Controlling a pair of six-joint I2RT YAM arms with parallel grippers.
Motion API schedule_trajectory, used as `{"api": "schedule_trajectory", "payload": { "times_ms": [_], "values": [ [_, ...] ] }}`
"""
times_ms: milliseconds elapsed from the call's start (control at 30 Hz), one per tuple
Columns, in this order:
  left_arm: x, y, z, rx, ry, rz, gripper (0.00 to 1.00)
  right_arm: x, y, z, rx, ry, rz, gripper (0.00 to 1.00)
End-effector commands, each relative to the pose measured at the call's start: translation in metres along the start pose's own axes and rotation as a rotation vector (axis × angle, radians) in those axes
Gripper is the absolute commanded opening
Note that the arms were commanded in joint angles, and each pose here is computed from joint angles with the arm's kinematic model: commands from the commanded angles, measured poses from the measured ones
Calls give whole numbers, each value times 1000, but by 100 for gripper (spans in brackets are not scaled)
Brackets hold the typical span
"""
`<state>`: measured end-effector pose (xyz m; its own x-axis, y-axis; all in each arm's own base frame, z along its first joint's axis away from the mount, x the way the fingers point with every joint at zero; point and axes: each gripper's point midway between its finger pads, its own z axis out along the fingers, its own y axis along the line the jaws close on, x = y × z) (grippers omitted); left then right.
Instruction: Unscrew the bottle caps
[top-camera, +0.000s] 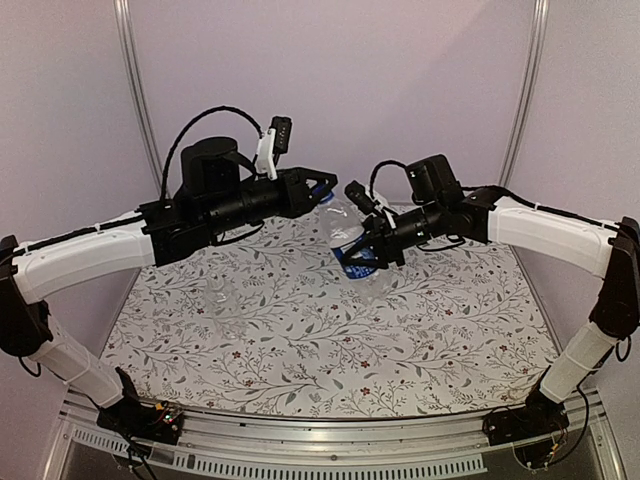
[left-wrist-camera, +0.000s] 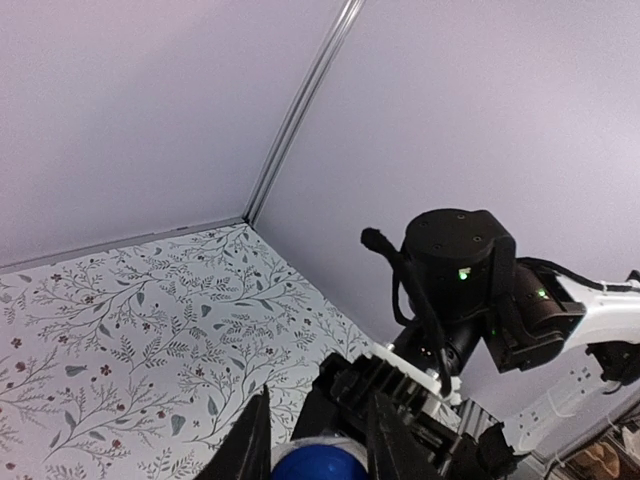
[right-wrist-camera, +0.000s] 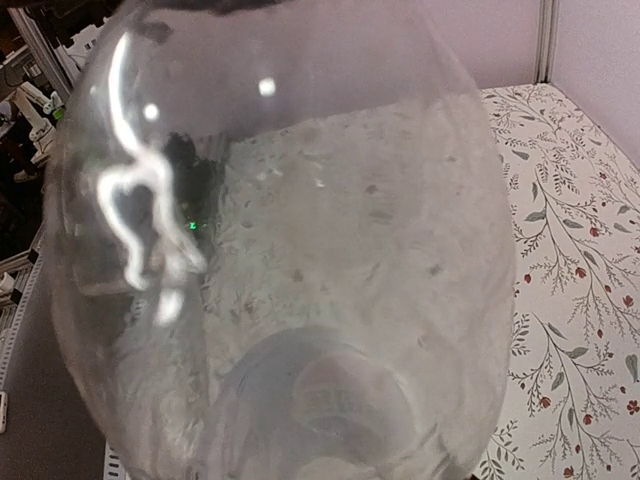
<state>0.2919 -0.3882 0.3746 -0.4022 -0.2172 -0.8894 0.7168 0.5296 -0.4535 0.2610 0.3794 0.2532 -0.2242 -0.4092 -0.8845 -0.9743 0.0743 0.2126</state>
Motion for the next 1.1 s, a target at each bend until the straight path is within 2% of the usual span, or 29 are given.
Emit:
{"api": "schedule_trajectory", "payload": {
  "times_ms": [0, 533, 733, 867, 1000, 1067],
  "values": [
    [-8, 11, -9, -119, -28, -9, 16, -4, -8, 1, 39, 2, 22, 40],
    [-22, 28, -28, -232, -80, 39, 15, -12, 10, -3, -51, -36, -11, 41],
    [-28, 30, -31, -248, -93, 50, 25, -13, 22, -5, -112, -50, -31, 41],
    [-37, 15, -35, -139, -122, 94, 41, -13, 28, -6, -149, -57, -35, 40],
    [-40, -8, -37, 71, -115, 163, 74, -12, 36, -6, -201, -63, -28, 40],
    [-38, -15, -36, 166, -76, 177, 82, -13, 38, -6, -215, -65, -29, 40]
  ]
}}
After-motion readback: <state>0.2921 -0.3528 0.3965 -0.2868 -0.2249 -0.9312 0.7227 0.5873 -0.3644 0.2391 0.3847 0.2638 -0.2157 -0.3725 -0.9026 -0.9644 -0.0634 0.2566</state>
